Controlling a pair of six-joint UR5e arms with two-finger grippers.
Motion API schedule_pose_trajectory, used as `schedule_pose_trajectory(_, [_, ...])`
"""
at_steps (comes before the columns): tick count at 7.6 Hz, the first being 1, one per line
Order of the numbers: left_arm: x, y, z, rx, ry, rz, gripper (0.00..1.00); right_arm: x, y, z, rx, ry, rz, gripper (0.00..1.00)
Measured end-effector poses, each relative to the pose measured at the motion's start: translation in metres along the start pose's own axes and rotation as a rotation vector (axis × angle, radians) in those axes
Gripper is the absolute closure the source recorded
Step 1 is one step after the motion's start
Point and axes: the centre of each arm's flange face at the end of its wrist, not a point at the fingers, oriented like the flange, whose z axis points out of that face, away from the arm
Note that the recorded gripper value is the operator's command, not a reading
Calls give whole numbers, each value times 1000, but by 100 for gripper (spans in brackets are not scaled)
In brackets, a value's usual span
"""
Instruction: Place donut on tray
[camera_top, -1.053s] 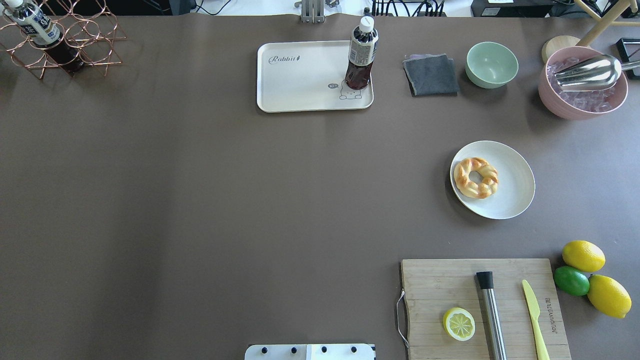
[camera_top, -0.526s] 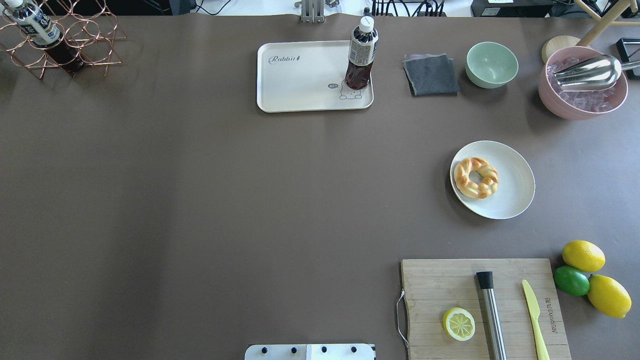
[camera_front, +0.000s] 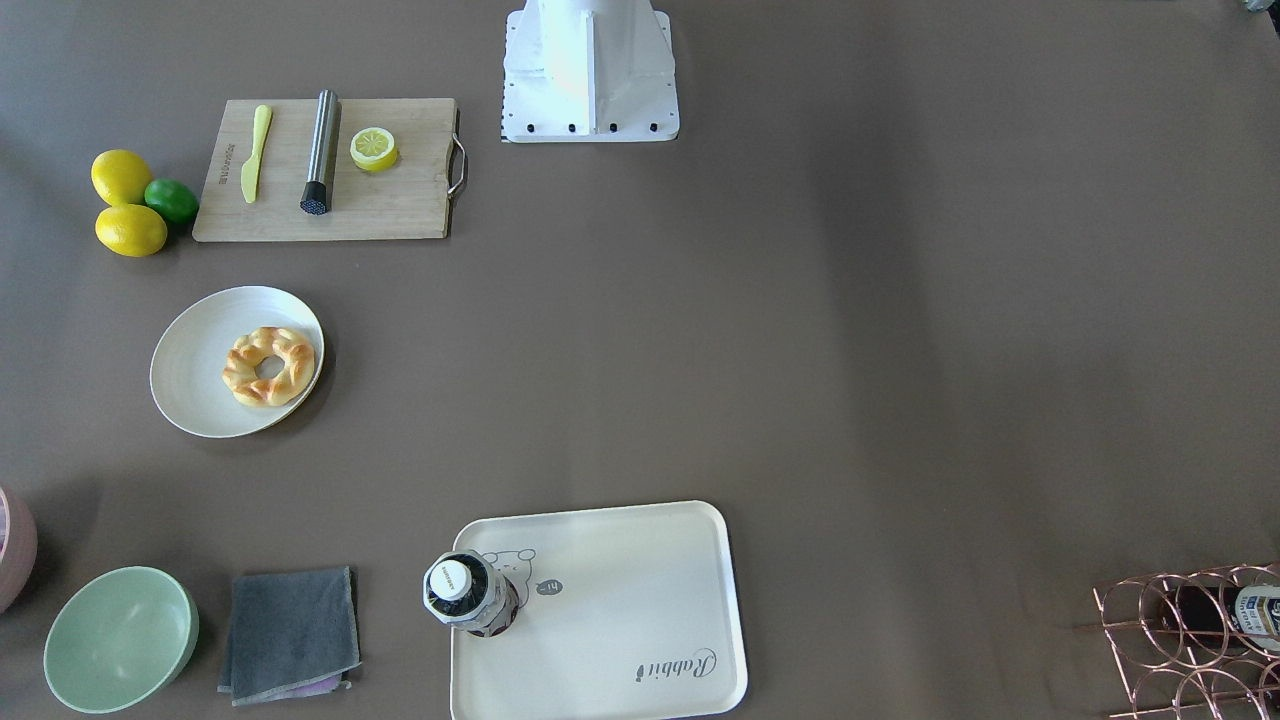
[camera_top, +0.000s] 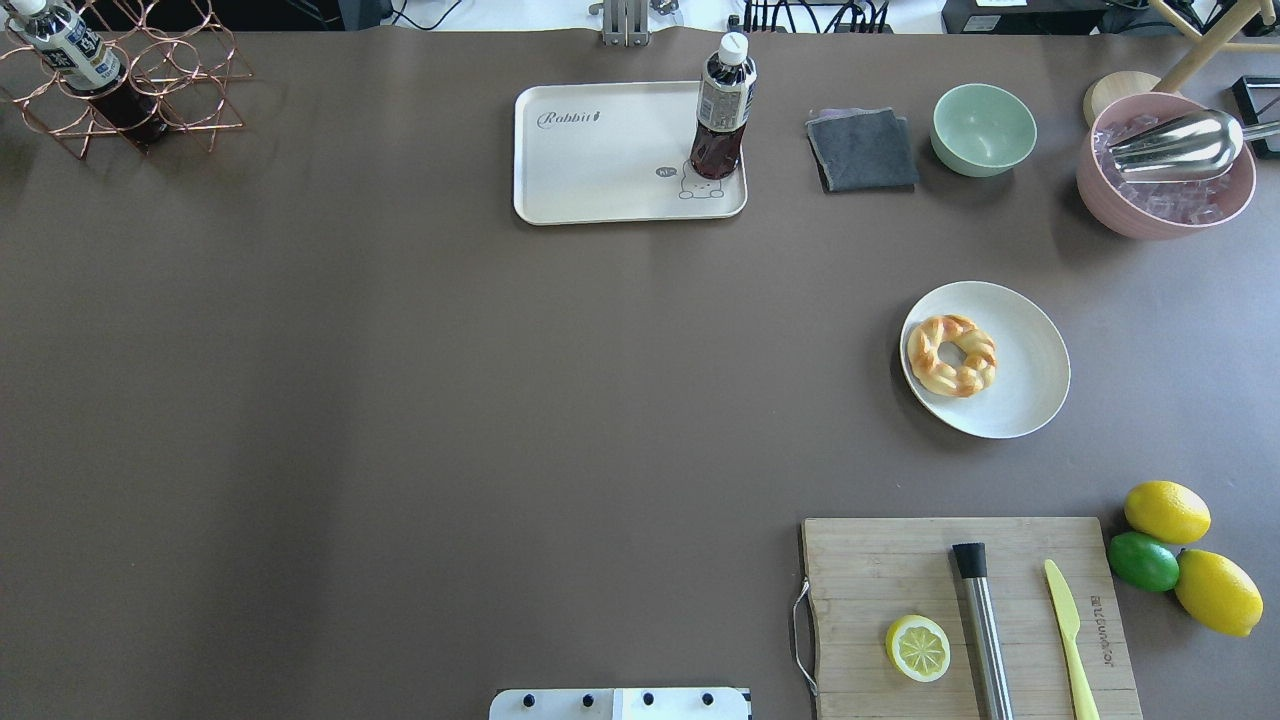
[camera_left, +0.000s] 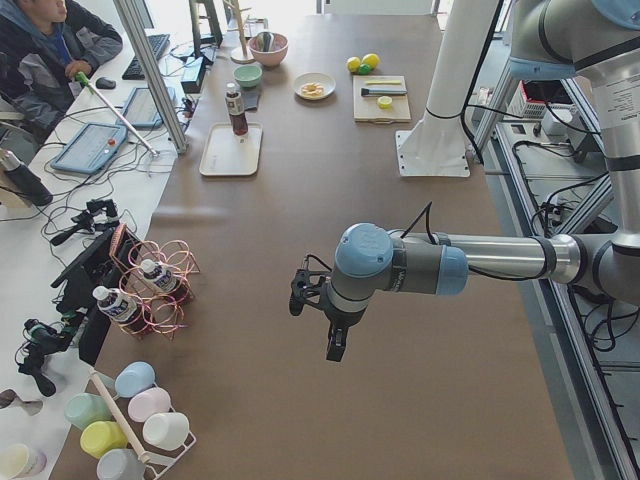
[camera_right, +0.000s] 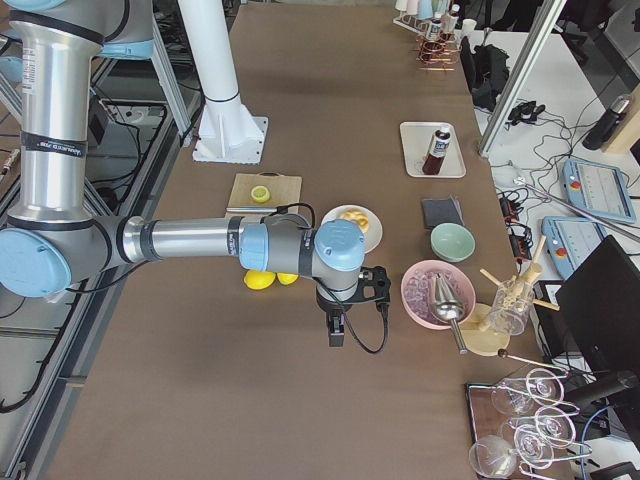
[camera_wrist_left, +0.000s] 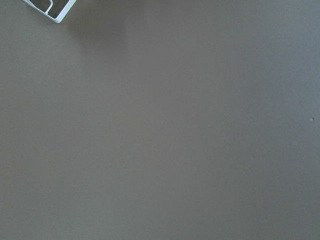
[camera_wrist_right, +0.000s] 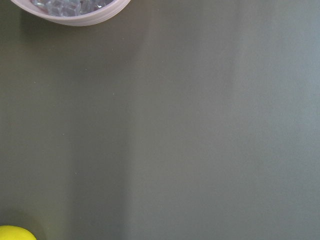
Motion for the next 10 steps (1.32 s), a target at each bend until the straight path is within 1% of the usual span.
schedule_pose_trajectory(3, [-3, 2, -2, 7, 2, -6, 2, 2, 0, 2, -3, -1, 3, 0])
schedule_pose_trajectory(10, [6, -2, -10, 35, 3, 29, 2, 4, 6, 5, -11, -6, 18, 0])
